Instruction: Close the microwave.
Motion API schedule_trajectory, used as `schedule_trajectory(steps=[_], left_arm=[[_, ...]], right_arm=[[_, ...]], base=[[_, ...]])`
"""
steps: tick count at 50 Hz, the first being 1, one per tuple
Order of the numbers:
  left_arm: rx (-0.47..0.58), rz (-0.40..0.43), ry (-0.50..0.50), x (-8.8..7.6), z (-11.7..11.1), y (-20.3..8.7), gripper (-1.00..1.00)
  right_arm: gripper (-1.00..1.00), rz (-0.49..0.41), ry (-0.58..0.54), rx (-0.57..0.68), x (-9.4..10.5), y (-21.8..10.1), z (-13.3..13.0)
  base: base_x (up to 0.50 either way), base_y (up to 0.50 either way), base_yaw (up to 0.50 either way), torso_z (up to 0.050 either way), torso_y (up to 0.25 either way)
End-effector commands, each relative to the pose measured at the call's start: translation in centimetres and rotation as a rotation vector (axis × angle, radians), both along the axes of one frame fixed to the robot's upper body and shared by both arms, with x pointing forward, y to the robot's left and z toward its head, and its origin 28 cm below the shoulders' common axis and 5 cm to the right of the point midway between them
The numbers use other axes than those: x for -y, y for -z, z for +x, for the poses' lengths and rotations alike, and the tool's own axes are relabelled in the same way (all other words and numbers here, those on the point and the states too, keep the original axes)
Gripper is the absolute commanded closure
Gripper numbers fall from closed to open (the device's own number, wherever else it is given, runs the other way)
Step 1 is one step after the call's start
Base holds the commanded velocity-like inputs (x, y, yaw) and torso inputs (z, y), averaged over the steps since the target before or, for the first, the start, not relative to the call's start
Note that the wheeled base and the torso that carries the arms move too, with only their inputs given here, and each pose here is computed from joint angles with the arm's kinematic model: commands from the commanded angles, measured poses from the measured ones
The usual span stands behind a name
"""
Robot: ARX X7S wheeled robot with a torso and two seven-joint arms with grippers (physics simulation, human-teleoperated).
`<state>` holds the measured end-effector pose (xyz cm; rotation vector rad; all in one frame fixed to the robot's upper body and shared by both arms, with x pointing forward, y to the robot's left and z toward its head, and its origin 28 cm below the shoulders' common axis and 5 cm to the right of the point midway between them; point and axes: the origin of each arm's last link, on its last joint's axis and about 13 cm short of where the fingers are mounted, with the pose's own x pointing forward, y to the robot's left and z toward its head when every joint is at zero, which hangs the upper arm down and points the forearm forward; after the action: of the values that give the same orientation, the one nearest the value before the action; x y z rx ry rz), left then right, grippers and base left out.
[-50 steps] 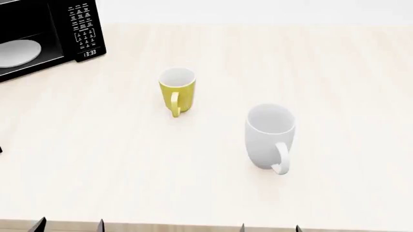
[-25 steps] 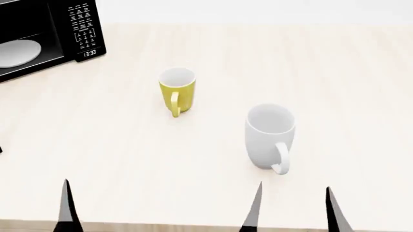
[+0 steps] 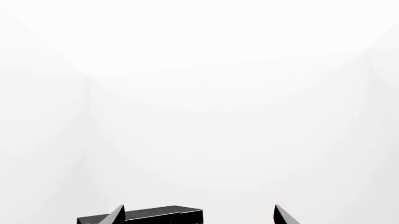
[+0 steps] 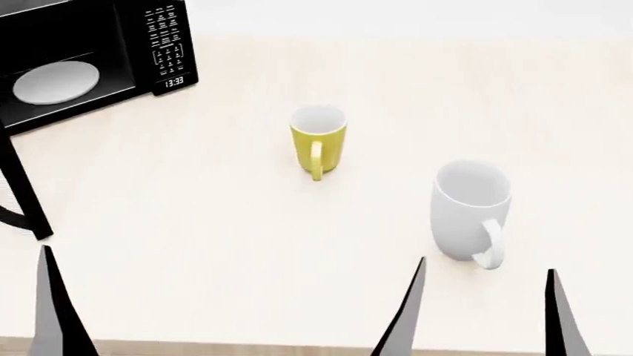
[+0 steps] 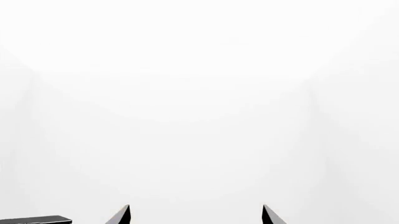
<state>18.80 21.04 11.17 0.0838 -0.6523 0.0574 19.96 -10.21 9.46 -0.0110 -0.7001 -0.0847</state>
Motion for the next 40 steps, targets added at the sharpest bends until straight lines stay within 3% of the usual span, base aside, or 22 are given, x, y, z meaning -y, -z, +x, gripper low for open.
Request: schedule_trajectory(steps=[1, 40], left_arm=[[0.013, 0.001, 0.007, 0.11, -0.19, -0.17, -1.0], [0.005, 0.011, -0.01, 0.08, -0.15, 0.11, -1.0]], right_arm=[[-1.0, -0.014, 0.009, 0.021, -0.14, -0.11, -0.15], [-1.0, -0.023, 0.002, -0.001, -0.34, 0.32, -0.3]], base=[[0.0, 0.5, 0.0, 0.0, 0.0], [0.0, 0.5, 0.0, 0.0, 0.0]])
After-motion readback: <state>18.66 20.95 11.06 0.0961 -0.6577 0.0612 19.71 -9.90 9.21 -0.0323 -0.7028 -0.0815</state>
